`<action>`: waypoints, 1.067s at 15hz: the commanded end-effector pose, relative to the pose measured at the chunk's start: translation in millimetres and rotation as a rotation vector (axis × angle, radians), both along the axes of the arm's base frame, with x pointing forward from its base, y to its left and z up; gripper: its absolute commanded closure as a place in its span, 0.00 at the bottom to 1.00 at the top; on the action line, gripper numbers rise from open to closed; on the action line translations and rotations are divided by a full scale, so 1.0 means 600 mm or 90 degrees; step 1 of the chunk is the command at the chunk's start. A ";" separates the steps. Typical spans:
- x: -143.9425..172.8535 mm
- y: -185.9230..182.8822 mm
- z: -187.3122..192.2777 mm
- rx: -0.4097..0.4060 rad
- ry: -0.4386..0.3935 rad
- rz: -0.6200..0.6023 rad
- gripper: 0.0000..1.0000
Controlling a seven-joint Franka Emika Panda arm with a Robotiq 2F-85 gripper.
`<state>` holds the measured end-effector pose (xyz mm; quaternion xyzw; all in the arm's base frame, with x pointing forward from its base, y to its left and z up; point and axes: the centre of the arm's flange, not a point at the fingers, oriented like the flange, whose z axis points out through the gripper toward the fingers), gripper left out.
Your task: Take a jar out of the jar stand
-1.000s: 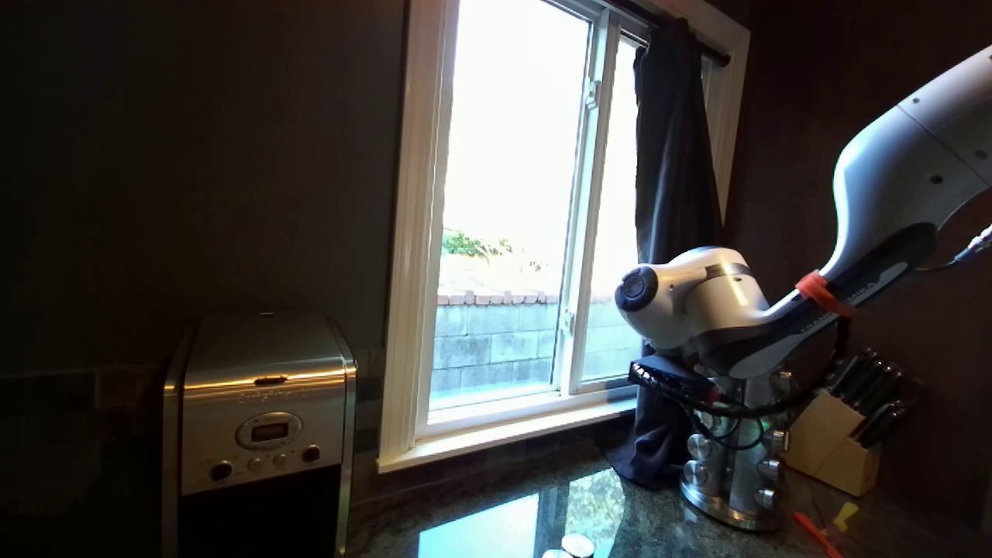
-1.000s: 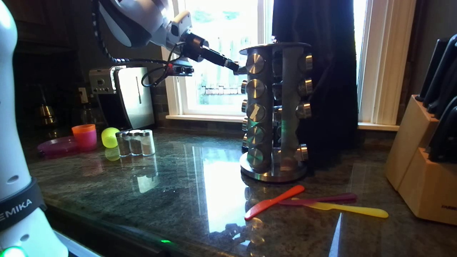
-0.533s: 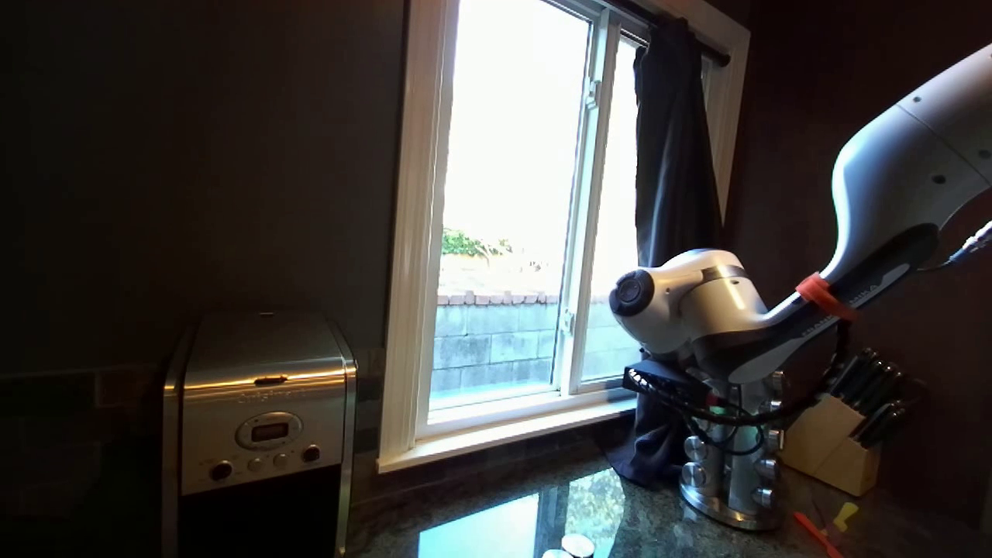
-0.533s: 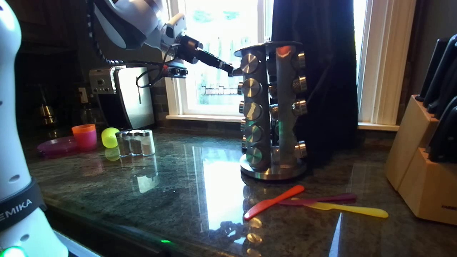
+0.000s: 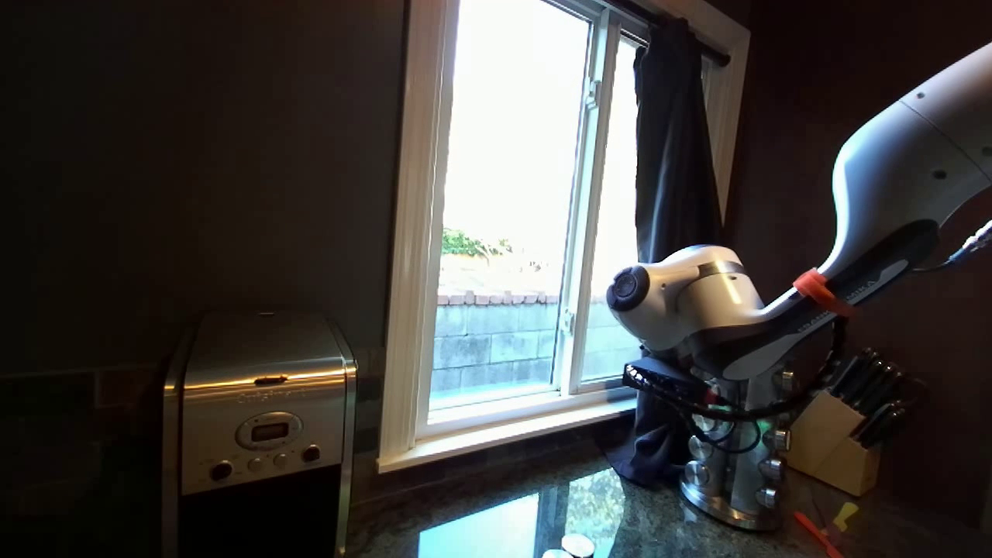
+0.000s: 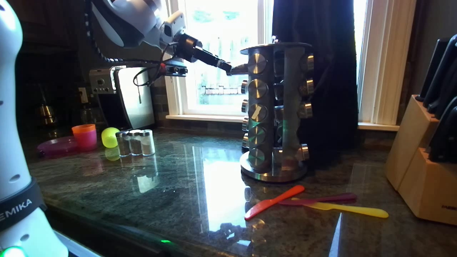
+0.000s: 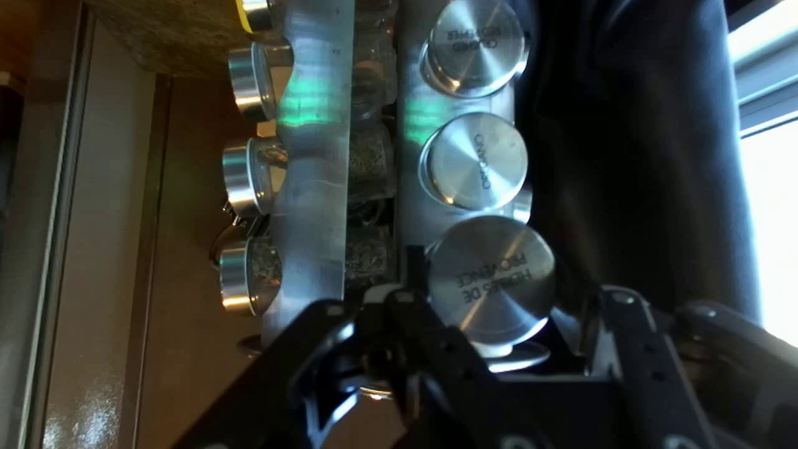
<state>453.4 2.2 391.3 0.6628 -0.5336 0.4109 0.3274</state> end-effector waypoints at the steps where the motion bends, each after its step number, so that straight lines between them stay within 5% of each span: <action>1: -0.013 0.022 -0.002 0.024 0.001 0.002 0.75; 10: -0.026 0.079 0.002 0.006 -0.002 0.055 0.75; 16: -0.058 0.101 0.091 0.158 0.092 0.115 0.75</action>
